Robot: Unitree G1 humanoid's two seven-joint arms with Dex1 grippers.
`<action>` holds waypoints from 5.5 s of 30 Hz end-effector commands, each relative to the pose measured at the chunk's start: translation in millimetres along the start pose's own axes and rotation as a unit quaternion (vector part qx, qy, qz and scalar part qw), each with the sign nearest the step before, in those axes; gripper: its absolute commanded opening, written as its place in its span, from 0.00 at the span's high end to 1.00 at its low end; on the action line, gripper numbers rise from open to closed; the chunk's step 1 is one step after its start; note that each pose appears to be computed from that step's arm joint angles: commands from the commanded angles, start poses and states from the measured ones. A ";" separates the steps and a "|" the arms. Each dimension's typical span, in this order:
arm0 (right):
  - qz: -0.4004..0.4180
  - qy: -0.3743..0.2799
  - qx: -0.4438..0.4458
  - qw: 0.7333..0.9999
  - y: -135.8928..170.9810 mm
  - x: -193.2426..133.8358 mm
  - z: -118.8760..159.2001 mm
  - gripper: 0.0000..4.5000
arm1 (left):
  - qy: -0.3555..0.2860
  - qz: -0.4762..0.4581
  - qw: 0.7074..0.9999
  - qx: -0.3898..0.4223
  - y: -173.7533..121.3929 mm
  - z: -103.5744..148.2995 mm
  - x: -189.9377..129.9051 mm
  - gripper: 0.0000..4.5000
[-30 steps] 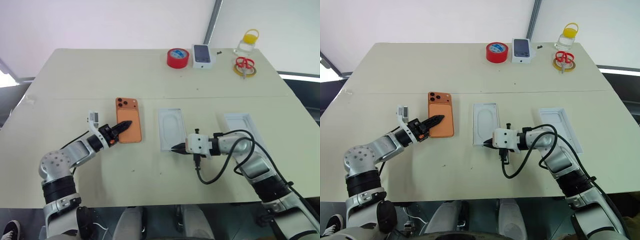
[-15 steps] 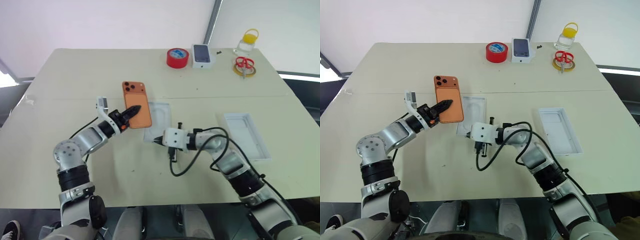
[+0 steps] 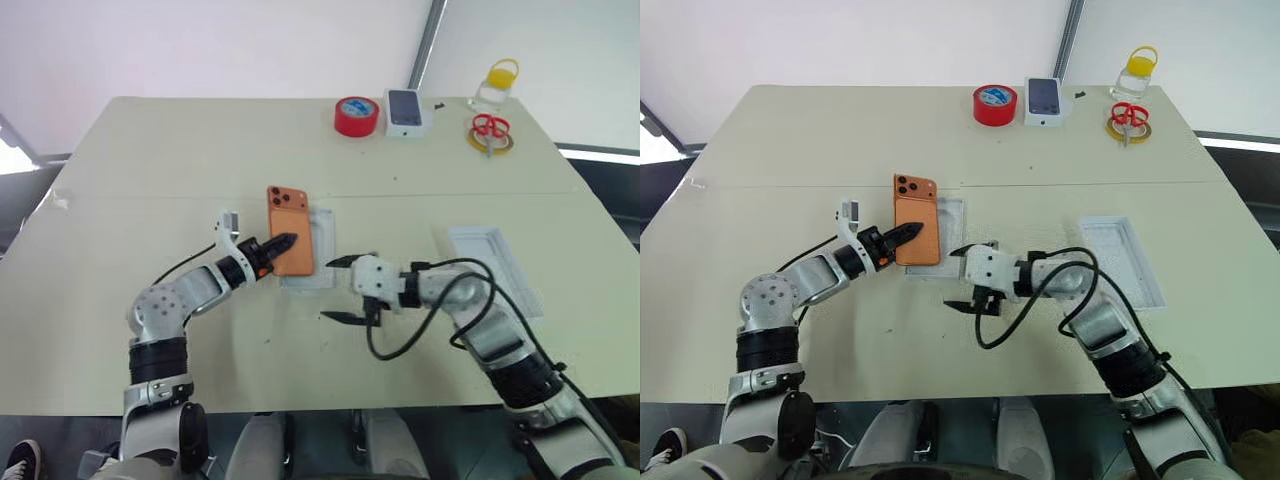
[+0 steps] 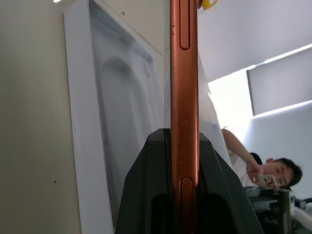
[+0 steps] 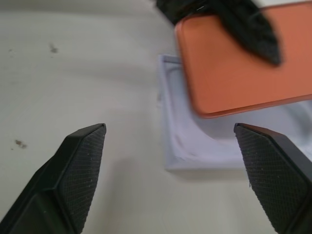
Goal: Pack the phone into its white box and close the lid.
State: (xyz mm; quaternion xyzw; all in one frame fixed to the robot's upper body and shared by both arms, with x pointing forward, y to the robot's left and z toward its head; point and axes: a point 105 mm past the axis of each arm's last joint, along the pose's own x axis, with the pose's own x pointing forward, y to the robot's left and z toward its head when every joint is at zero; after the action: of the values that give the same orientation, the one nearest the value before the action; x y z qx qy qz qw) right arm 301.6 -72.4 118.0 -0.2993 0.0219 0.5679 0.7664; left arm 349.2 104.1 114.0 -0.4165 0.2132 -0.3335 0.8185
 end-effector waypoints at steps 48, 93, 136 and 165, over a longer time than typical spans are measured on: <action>-0.082 0.042 -0.039 0.995 -44.7 -4.2 -23.9 0.00 | 0.143 0.091 0.966 0.197 -36.9 13.4 -12.3 0.16; -0.137 0.106 -0.074 0.982 -61.3 -17.1 -48.9 0.99 | 0.179 -0.024 0.843 0.506 -7.8 -40.6 49.6 1.00; -0.273 0.217 -0.017 0.937 -80.9 -163.2 -71.5 0.80 | 0.133 -0.052 0.823 0.550 -19.4 -41.8 65.7 0.80; -0.275 0.251 0.416 0.829 -27.6 -151.9 -67.2 0.03 | 0.043 -0.225 0.697 0.679 -52.4 -13.7 -49.4 0.17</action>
State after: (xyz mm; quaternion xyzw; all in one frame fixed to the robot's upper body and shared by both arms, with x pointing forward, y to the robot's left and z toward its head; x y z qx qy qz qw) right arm 293.4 -242.1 128.1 -0.0895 0.3585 0.1754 0.9125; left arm 292.5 104.9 138.7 0.2188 -0.1061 -0.5778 0.7791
